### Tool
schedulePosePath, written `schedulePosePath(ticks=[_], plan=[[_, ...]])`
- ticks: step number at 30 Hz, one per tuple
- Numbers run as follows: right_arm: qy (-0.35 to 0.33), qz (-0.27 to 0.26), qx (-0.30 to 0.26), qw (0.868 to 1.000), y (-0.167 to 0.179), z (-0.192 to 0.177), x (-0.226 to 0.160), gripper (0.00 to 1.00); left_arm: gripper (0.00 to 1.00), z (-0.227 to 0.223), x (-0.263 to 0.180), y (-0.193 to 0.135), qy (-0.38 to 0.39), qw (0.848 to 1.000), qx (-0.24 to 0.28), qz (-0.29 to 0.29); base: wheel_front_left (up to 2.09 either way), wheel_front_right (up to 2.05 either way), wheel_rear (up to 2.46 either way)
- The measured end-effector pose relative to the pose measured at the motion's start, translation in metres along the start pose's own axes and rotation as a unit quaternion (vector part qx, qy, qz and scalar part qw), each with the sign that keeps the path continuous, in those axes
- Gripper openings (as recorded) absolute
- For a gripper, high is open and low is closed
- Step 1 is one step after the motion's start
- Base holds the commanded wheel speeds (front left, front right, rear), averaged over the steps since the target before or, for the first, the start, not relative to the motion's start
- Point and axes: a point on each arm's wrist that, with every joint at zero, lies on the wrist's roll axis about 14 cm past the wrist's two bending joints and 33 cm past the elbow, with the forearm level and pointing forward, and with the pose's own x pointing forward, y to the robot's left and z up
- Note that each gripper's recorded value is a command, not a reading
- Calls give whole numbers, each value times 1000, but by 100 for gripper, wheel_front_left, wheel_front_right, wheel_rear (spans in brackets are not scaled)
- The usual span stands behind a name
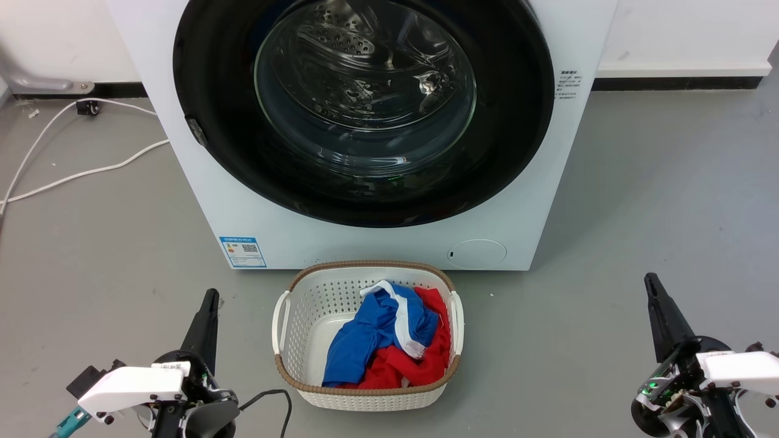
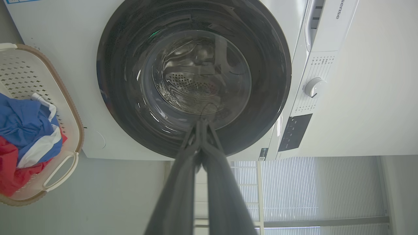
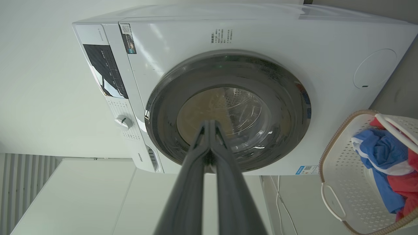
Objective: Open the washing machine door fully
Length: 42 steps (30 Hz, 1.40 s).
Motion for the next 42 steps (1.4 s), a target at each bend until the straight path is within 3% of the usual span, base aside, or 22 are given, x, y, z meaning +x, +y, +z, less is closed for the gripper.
schedulePosePath(ticks=[20, 21, 26, 32, 42], plan=[[0, 0, 1, 1000, 0, 0, 0, 0, 0, 0, 0, 0, 1, 1000, 1, 0, 0, 0, 0], [0, 0, 1, 1000, 0, 0, 0, 100, 100, 0, 0, 0, 1, 1000, 1, 0, 0, 0, 0], [-2, -28, 4, 1000, -19, -1, -9, 100, 100, -3, -9, 21, 0, 1000, -4, 31, 0, 0, 0], [-7, -20, -3, 1000, -14, -2, -8, 100, 100, -11, -7, 19, 4, 1000, 5, 28, 0, 0, 0], [-6, -11, -59, 998, -7, -6, -6, 100, 100, -20, -2, 8, 9, 997, 70, 12, 0, 0, 0]])
